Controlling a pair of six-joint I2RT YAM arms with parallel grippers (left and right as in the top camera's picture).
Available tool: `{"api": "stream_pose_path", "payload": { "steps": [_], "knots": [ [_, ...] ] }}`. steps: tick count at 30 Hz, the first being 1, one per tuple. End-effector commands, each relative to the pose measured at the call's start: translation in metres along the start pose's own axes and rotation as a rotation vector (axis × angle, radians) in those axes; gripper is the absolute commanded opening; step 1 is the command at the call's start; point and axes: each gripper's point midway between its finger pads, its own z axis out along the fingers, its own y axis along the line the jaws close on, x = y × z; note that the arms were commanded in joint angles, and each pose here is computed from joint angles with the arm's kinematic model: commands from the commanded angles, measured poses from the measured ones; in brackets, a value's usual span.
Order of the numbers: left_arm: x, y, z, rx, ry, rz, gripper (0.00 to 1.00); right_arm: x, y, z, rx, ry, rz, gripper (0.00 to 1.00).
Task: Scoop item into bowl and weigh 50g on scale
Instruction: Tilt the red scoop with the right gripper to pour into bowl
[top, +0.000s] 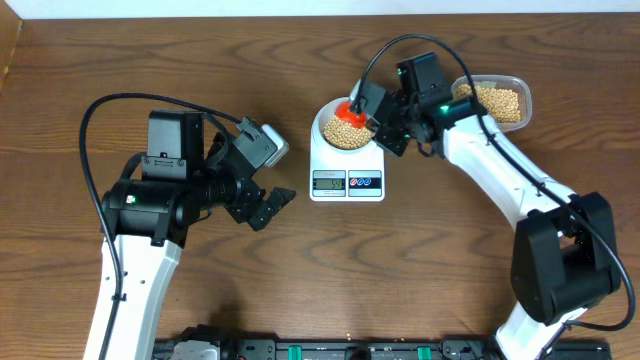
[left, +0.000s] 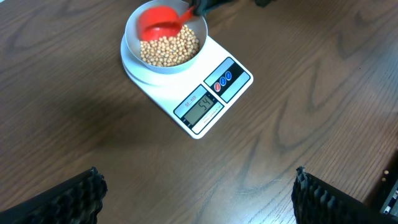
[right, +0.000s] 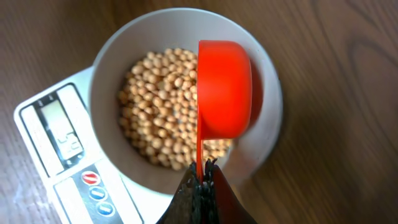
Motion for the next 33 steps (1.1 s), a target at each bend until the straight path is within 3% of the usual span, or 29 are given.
{"api": "stream_pose_path", "payload": {
  "steps": [1,5,24,33],
  "knots": [
    [-0.01,0.0,-0.007,-0.001,-0.027,0.004,0.98,0.003,0.013,0.008,-0.031,0.024,-0.023,0.01],
    [-0.01,0.0,-0.007,-0.001,-0.027,0.004,0.98,0.005,0.021,0.009,-0.056,0.042,-0.009,0.01],
    [-0.01,0.0,-0.007,-0.001,-0.027,0.004,0.98,-0.001,0.019,-0.001,-0.168,-0.046,0.394,0.01],
    [-0.01,0.0,-0.007,-0.001,-0.027,0.004,0.98,-0.005,0.01,-0.022,-0.318,-0.162,0.544,0.01]
  ]
}}
